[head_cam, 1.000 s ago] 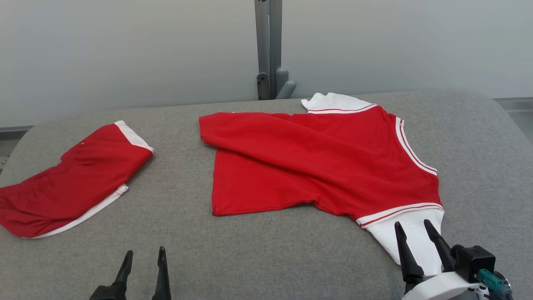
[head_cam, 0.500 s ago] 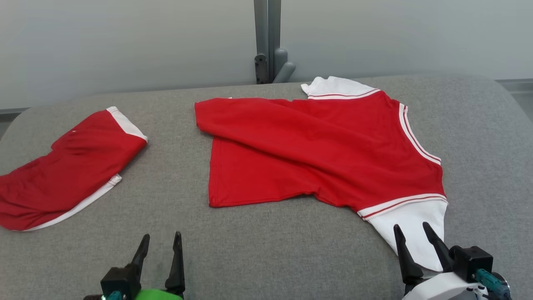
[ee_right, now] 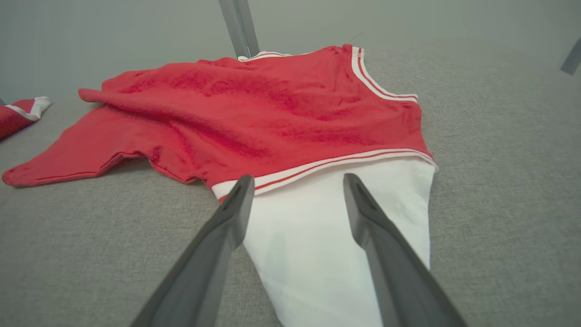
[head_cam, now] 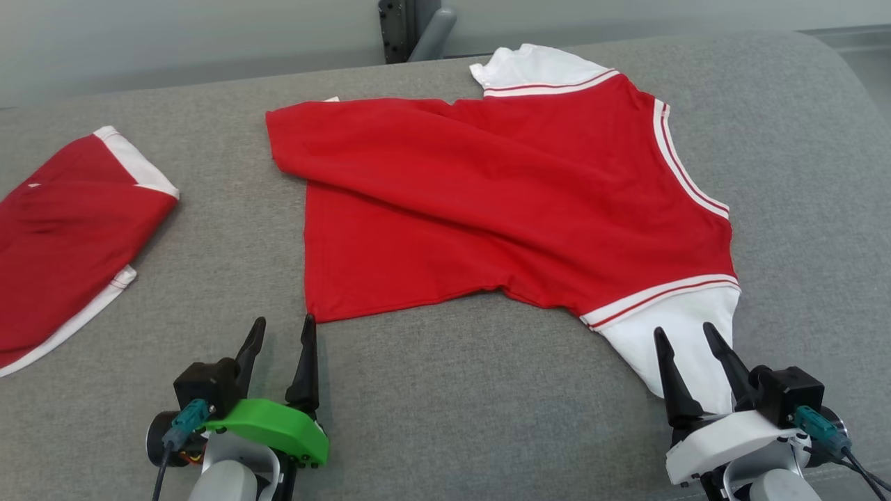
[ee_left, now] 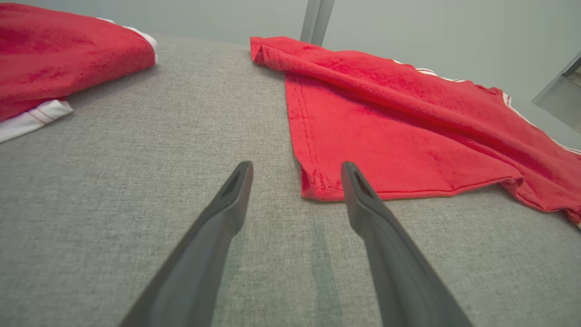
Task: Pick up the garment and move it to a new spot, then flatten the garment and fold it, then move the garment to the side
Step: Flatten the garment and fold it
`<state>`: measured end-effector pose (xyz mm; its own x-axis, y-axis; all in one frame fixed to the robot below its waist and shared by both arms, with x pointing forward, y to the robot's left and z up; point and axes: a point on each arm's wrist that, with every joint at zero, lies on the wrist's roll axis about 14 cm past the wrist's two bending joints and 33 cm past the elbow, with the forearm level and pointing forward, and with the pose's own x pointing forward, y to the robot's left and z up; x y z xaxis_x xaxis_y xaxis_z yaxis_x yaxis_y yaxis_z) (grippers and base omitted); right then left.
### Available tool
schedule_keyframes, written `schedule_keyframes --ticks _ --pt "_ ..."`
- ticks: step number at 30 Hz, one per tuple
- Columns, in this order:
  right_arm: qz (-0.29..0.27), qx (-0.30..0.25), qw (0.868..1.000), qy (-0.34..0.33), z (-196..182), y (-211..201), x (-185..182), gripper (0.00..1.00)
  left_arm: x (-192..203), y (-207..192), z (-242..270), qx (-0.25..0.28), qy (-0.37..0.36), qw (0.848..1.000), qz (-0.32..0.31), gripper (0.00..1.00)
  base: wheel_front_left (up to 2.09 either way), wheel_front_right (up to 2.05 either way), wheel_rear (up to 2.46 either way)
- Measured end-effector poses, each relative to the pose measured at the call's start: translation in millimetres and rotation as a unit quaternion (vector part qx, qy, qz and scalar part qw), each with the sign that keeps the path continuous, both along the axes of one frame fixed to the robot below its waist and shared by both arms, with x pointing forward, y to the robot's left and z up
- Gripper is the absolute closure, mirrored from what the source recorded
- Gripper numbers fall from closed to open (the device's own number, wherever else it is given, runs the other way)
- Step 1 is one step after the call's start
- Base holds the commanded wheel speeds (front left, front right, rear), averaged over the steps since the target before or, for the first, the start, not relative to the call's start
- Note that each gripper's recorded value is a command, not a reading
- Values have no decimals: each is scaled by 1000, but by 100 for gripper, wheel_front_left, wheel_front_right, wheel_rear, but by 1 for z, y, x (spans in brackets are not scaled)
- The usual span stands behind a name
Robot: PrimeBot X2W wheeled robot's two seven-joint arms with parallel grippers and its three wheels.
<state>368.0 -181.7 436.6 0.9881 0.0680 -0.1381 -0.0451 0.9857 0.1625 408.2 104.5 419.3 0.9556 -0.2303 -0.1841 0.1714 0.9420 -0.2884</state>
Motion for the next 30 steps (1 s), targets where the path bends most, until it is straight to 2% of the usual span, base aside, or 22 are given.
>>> schedule_keyframes --ticks 6,16,17,19,25,30 --pt "-32 -6 999 18 -10 -21 -7 0 12 -20 -17 -9 23 999 -26 0 0 0 0" --pt "-67 -14 997 34 -17 -43 -16 0 21 -32 -41 -9 53 998 -36 0 0 0 0" --pt "-70 -15 997 35 -18 -45 -17 0 21 -32 -42 -8 54 998 -35 4 0 0 0" --pt "-74 -17 996 37 -18 -49 -19 0 22 -33 -43 -7 56 998 -34 100 0 0 0" --pt "-81 -17 995 47 -24 -53 -25 0 30 -31 -29 -9 32 999 -28 100 0 0 0" --pt "-83 3 993 90 -48 -47 -43 0 19 -27 -28 -3 32 999 -27 100 0 0 0"
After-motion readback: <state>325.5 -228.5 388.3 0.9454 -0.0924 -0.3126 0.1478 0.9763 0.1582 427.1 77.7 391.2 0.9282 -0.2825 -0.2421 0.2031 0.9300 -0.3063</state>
